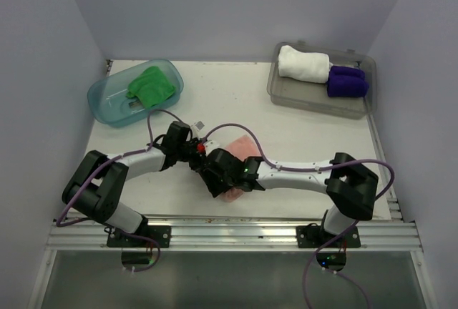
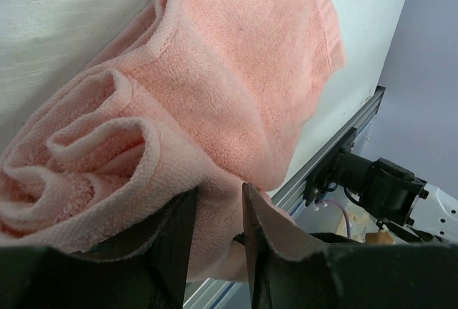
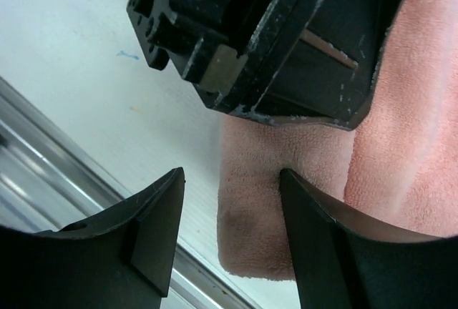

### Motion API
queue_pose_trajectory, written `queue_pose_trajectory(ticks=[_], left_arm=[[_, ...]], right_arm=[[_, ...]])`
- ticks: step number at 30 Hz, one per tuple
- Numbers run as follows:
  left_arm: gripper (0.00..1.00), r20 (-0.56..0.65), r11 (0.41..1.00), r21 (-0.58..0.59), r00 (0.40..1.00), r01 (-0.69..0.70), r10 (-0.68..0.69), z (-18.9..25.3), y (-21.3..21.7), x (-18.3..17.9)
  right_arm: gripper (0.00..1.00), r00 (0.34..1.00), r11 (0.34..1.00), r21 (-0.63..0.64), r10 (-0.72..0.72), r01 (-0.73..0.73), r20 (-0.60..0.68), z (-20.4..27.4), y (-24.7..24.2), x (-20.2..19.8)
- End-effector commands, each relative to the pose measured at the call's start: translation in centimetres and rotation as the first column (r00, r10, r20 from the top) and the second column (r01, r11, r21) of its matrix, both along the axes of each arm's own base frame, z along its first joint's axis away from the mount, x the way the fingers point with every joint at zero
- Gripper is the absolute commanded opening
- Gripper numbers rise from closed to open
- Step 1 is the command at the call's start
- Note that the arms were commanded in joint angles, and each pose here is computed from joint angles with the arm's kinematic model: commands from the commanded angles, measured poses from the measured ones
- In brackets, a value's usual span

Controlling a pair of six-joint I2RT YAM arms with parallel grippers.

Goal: Roll the towels
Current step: Roll the towel

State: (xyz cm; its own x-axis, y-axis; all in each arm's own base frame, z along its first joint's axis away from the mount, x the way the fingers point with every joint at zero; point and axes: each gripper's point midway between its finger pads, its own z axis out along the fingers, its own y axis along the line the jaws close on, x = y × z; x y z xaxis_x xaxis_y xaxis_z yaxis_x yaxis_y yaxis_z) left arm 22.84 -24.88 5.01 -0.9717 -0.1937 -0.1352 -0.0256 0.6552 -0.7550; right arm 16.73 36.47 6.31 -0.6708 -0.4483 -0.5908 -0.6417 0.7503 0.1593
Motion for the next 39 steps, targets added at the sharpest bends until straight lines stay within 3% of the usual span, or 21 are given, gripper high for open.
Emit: queue_pose_trajectory(ticks=[1, 12, 18, 30, 39], left_arm=[[0.38, -0.108, 0.985, 0.174, 0.994, -0.015, 0.034, -4.2, 2.6, -2.4], [0.38, -0.114, 0.982, 0.187, 0.993, -0.019, 0.041, -4.4, 2.8, -2.3], [0.38, -0.099, 0.982, 0.186, 0.994, -0.020, 0.039, -4.0, 2.8, -2.2], [0.38, -0.099, 0.983, 0.182, 0.994, -0.018, 0.036, -3.9, 2.7, -2.2], [0.38, -0.087, 0.986, 0.166, 0.995, -0.025, 0.040, -2.9, 2.4, -1.9]], right_arm=[[0.61, 0.990, 0.977, -0.189, -0.082, 0.103, 0.116, -2.2, -4.2, 1.5], [0.61, 0.971, 0.979, -0.167, -0.079, 0.118, 0.225, 1.9, -3.4, 1.1], [0.62, 0.972, 0.986, -0.124, -0.083, 0.111, 0.218, 3.6, -3.1, 0.8], [0.63, 0.992, 0.977, -0.193, -0.070, 0.090, 0.108, -1.8, -2.7, -0.7], [0.63, 0.990, 0.962, -0.248, -0.091, 0.115, 0.107, -5.0, -3.5, -0.7]])
